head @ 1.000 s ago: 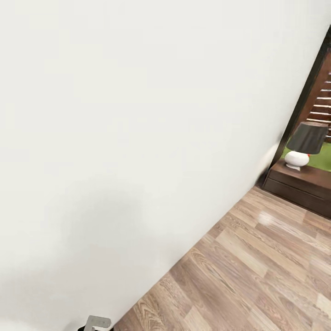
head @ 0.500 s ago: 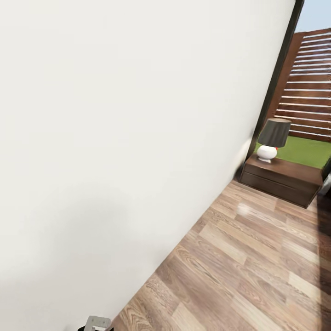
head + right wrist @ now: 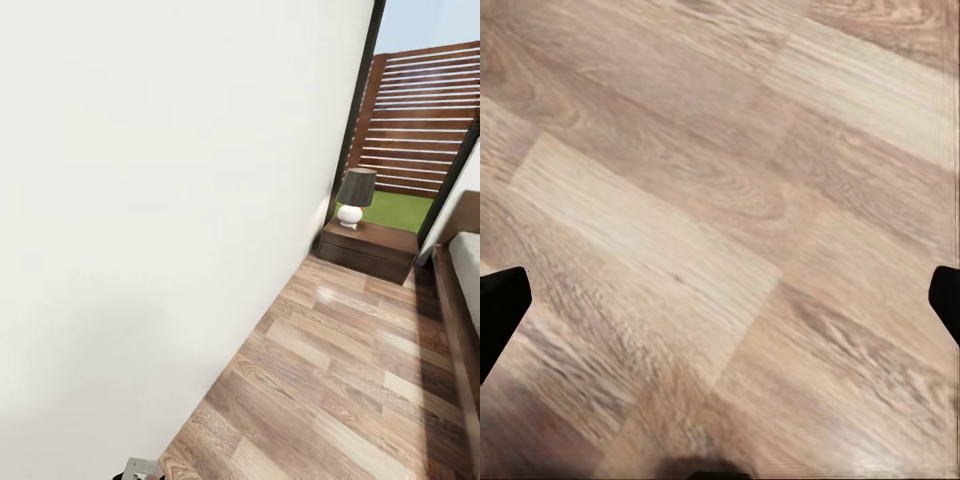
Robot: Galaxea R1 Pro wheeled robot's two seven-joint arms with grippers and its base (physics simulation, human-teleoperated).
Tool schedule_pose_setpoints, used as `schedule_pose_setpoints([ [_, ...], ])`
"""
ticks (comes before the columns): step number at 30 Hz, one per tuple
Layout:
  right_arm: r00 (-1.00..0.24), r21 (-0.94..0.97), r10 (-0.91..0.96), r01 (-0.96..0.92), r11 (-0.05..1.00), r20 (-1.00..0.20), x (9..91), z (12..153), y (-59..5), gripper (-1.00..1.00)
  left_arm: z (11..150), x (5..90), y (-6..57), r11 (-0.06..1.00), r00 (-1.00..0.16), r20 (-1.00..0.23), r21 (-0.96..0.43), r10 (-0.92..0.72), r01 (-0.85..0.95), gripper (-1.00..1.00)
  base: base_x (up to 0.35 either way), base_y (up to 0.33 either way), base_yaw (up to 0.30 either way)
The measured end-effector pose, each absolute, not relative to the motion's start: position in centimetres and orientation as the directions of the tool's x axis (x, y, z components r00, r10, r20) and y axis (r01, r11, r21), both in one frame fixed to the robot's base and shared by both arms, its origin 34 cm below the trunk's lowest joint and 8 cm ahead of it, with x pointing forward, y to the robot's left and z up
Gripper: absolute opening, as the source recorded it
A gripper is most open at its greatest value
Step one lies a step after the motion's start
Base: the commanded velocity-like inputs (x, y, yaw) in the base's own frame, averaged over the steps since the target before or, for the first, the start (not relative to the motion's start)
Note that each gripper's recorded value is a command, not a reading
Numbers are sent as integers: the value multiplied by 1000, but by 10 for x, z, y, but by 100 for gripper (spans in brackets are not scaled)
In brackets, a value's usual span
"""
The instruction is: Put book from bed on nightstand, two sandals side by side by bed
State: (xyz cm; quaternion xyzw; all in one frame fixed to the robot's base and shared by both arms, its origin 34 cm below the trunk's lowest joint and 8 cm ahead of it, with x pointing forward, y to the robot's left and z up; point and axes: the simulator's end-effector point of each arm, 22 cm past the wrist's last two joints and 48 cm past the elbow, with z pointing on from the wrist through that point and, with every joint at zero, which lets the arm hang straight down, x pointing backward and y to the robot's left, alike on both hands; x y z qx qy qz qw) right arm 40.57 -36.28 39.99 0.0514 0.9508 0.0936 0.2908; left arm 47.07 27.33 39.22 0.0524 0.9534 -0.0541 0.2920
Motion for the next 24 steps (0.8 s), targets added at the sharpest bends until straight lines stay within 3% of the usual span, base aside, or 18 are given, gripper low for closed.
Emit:
schedule_pose_setpoints([
  [24, -826, 208, 152, 43, 977, -543, 406, 400, -363, 100, 392, 471, 273, 989, -824, -562, -73, 68, 132, 100, 0, 0, -284],
])
